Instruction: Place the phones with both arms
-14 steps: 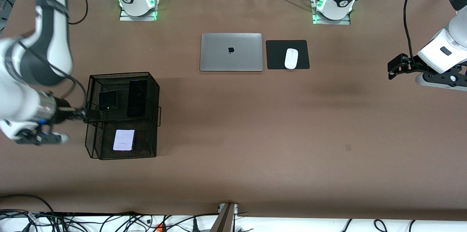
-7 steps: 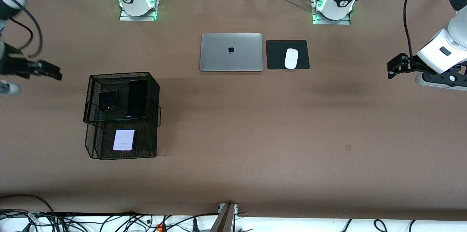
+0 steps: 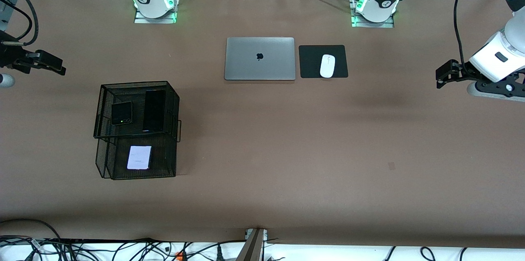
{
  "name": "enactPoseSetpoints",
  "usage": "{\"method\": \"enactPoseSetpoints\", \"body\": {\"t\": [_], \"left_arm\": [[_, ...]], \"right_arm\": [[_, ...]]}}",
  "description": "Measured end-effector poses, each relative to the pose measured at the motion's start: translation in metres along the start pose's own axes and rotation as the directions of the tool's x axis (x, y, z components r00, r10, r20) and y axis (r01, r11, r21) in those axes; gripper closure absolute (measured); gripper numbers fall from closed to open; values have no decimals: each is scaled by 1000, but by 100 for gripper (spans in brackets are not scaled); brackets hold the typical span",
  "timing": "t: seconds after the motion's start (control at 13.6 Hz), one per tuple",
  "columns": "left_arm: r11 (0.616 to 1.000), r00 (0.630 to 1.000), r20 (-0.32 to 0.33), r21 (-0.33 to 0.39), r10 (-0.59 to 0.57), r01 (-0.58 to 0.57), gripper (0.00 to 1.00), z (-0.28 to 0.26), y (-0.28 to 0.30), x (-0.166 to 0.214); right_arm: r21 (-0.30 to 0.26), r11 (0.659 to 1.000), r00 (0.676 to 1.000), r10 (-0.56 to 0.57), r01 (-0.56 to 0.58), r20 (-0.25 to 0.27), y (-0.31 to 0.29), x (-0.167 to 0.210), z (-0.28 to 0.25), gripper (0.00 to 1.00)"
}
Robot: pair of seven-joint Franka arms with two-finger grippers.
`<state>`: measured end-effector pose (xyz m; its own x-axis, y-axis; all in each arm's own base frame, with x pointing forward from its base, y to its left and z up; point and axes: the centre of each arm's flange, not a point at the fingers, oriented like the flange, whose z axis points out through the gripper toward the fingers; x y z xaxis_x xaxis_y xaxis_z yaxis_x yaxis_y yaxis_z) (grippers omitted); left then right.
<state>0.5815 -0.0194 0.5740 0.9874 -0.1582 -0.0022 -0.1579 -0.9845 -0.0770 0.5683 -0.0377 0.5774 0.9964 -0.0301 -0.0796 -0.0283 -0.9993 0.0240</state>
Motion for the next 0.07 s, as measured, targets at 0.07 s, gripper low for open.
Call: {"method": "enactPoseSetpoints", "body": {"t": [0.07], "left_arm": [[1000, 1000, 0, 0, 1, -1, 0, 0, 1, 0]], "right_arm": [[0, 1000, 1000, 0, 0, 2, 0, 0, 1, 0]]}}
